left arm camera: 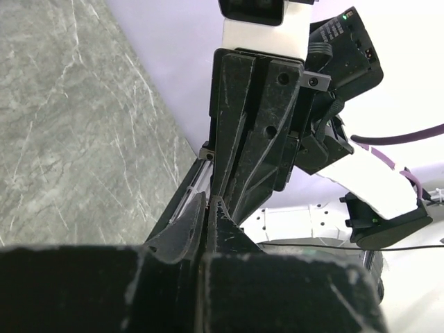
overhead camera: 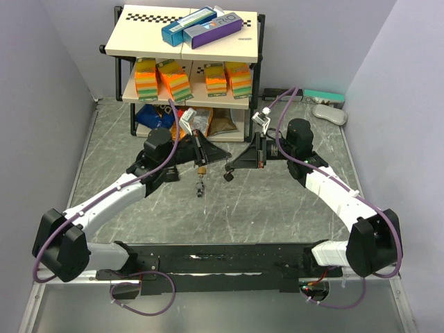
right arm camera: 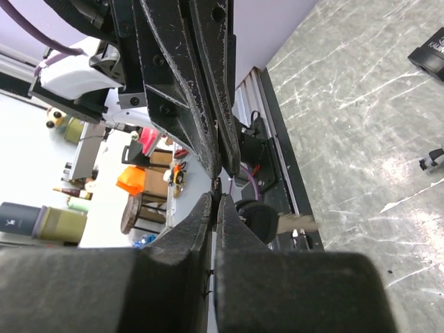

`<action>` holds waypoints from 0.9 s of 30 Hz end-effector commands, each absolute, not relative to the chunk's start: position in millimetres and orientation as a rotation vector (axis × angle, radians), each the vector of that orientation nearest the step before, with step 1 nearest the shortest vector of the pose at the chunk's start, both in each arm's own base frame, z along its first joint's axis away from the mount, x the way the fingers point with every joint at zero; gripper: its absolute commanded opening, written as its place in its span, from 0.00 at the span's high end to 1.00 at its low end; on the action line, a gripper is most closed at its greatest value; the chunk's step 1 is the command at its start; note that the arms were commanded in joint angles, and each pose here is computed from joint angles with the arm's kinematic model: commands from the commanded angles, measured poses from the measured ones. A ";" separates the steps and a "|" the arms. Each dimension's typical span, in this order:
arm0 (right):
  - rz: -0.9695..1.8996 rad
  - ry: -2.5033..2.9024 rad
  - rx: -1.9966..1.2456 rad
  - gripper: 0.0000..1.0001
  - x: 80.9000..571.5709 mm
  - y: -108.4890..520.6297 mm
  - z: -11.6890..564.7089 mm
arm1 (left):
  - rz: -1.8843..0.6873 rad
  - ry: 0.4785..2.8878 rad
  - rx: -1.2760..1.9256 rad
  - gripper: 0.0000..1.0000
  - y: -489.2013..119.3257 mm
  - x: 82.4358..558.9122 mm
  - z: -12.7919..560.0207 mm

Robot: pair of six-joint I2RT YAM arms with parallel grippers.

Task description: Unlock with the key

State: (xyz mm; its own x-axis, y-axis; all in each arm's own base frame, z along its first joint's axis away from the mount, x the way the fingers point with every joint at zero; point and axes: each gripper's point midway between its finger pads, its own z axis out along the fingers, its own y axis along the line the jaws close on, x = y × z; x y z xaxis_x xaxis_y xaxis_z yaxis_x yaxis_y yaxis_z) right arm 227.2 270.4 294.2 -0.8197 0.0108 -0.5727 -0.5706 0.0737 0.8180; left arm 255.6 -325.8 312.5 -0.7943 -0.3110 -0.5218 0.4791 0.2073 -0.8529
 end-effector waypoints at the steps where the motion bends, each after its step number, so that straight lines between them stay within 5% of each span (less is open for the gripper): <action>1: 1.817 1.829 -0.610 0.87 224.5 273.6 317.7 | -1.643 1.837 0.156 0.99 -325.9 260.9 321.2; 3: 1.820 1.815 -0.610 0.74 224.9 273.9 318.3 | -1.635 1.838 0.150 0.99 -325.2 261.7 321.4; 8: 1.810 1.831 -0.616 0.63 224.4 273.9 315.1 | -1.631 1.833 0.146 0.99 -324.3 261.9 321.7; 27: 1.798 1.876 -0.591 0.59 227.7 276.0 294.9 | -1.636 1.784 0.115 0.99 -318.2 261.4 330.2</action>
